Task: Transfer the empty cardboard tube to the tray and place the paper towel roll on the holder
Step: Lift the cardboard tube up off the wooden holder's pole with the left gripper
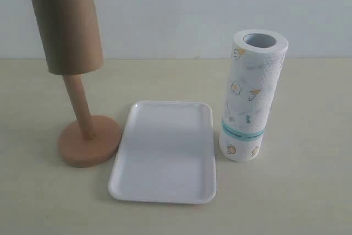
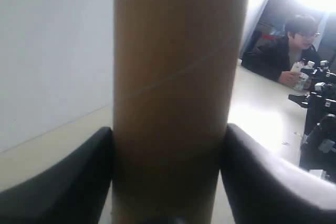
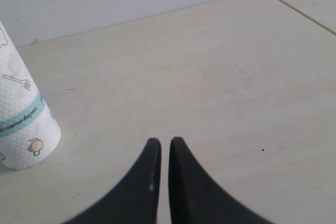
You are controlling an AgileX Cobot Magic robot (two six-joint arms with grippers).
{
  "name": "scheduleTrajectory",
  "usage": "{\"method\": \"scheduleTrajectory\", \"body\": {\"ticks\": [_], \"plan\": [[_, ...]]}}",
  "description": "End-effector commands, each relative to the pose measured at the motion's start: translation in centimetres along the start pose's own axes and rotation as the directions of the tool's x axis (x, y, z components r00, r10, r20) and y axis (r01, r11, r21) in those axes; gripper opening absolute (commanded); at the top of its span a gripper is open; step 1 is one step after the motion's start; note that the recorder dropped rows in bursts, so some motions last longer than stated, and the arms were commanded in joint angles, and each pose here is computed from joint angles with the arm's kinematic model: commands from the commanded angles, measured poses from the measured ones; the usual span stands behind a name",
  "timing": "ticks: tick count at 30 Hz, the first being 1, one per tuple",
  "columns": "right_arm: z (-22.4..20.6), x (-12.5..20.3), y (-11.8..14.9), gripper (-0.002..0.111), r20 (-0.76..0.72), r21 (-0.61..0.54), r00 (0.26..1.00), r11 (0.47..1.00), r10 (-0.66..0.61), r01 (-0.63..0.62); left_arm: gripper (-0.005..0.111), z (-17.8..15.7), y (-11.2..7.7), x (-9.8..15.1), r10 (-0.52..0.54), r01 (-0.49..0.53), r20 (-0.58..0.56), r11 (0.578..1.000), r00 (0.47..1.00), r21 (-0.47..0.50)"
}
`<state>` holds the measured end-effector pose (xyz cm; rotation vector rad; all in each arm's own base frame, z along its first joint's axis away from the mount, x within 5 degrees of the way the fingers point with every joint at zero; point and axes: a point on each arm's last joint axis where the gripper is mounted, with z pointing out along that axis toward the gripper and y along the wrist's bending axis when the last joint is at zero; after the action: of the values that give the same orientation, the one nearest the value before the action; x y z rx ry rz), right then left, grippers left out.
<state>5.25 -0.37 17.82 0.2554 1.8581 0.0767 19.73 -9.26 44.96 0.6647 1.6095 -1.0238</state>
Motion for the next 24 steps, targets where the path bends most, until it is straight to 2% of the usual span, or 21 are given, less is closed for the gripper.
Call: {"method": "scheduleTrajectory", "body": {"ticks": [1, 8, 12, 19, 24], "plan": [[0.0, -0.1, 0.0, 0.005, 0.013, 0.002, 1.0, 1.0, 0.003, -0.003, 0.004, 0.6, -2.6, 0.1, 0.019, -0.017, -0.015, 0.993, 1.0, 0.116], [0.0, -0.1, 0.0, 0.005, 0.013, 0.002, 1.0, 1.0, 0.003, -0.003, 0.004, 1.8, -4.4, 0.4, 0.03, -0.024, -0.024, 0.981, 0.999, 0.194], [0.0, -0.1, 0.0, 0.005, 0.013, 0.002, 1.0, 1.0, 0.003, -0.003, 0.004, 2.3, -4.7, 0.6, 0.052, -0.049, -0.011, 0.981, 0.999, 0.186], [0.0, -0.1, 0.0, 0.005, 0.013, 0.002, 1.0, 1.0, 0.003, -0.003, 0.004, 3.0, -3.3, 2.7, 0.039, -0.035, -0.034, 0.992, 0.999, 0.118], [0.0, -0.1, 0.0, 0.005, 0.013, 0.002, 1.0, 1.0, 0.003, -0.003, 0.004, 3.5, -1.0, 5.1, 0.034, -0.036, -0.047, 0.999, 0.998, -0.028]]}}
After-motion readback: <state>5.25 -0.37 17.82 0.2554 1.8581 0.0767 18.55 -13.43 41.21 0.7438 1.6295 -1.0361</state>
